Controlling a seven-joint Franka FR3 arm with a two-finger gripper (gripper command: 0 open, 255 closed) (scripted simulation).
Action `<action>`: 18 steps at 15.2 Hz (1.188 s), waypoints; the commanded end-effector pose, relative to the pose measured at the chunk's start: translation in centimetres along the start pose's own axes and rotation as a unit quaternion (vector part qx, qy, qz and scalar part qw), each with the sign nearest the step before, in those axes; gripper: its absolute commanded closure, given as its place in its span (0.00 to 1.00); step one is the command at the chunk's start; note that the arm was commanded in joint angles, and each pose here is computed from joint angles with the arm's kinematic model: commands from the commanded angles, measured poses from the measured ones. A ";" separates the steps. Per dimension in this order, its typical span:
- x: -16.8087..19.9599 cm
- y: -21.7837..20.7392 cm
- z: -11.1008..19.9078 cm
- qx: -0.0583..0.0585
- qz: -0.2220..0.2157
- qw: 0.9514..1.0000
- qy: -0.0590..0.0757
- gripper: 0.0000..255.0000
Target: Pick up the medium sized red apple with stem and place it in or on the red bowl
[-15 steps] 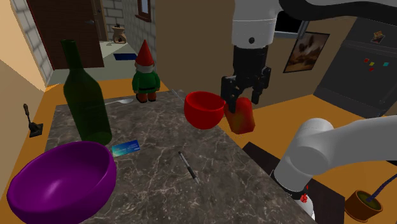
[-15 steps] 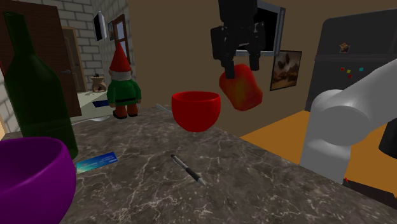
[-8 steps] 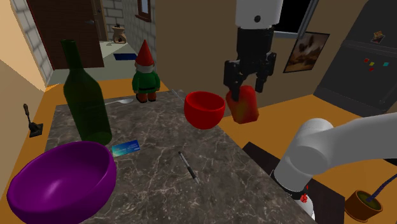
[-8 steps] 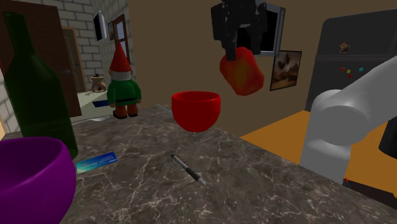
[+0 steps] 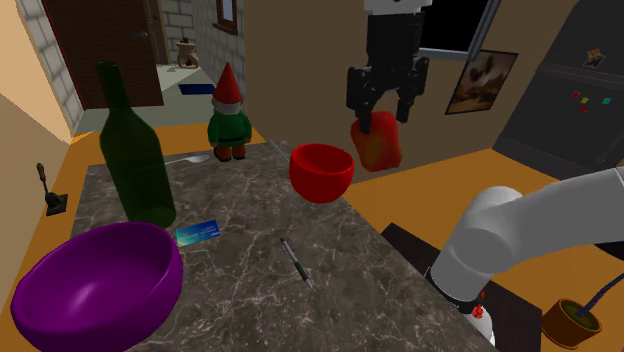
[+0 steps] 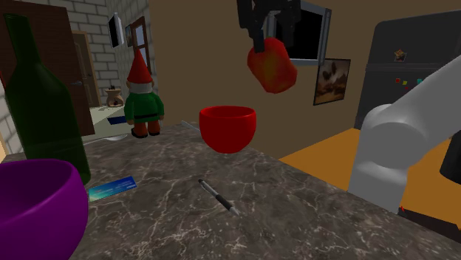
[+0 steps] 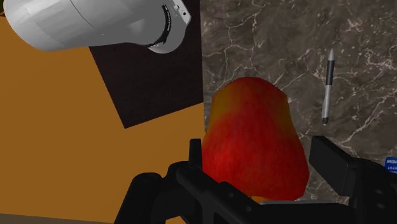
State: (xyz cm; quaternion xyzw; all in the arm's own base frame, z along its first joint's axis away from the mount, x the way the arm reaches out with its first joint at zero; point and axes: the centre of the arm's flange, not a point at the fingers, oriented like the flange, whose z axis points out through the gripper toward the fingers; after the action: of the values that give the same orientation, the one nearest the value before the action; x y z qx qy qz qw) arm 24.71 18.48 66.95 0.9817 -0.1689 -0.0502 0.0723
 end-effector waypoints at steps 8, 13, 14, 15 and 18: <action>11.3 1.1 -2.9 0.000 0.000 1.000 0.000 1.00; 14.9 1.1 -2.2 0.000 0.000 1.000 0.000 1.00; 14.9 1.1 -1.7 0.000 0.000 1.000 0.000 1.00; 14.9 1.0 -1.2 0.000 0.000 1.000 0.000 1.00; 15.1 0.7 0.3 0.000 0.000 1.000 0.000 1.00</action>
State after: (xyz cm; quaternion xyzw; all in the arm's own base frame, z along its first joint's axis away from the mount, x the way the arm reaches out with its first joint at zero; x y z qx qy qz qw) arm 38.53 12.56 66.18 0.9817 -0.1690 -0.0504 0.0724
